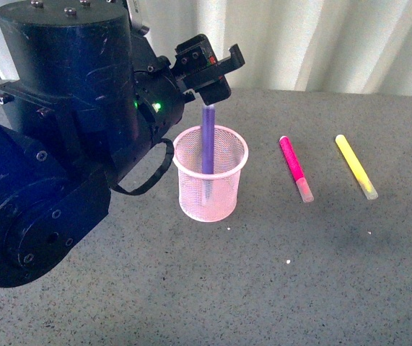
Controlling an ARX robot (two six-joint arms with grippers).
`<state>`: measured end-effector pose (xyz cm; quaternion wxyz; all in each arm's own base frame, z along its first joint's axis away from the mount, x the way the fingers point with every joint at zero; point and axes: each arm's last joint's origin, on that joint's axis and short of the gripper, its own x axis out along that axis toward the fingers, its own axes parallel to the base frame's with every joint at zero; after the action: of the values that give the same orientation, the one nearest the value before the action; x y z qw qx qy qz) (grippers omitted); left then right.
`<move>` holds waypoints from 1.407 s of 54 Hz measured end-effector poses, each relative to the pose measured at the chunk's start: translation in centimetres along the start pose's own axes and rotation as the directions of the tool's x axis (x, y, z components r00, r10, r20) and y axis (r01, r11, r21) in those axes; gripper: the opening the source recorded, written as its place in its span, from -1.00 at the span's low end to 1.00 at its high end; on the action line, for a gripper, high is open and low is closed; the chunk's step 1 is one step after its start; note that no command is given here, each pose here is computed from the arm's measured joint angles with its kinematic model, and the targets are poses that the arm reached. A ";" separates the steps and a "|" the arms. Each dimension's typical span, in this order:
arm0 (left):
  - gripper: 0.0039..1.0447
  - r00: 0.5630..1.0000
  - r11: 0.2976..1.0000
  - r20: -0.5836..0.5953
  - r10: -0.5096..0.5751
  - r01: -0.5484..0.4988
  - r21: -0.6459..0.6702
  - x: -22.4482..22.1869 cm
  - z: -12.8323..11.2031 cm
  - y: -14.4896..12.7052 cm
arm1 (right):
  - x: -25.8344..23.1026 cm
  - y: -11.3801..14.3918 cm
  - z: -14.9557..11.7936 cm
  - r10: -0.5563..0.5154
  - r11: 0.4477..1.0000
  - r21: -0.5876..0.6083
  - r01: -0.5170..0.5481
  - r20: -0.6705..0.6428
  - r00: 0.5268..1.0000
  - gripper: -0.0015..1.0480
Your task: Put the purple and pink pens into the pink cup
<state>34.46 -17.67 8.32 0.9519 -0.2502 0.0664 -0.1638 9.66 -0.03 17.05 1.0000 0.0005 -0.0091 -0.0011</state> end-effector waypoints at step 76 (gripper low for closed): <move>-0.12 0.935 0.843 0.212 0.284 -0.349 0.409 -24.8 13.7 5.3 | 0.0 0.0 0.0 0.000 1.000 0.000 0.000 0.000 1.000 0.87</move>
<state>15.56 1.52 18.67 0.9997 -0.0252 -0.0006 0.0036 9.66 -0.03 17.05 1.0000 0.0003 -0.0091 -0.0011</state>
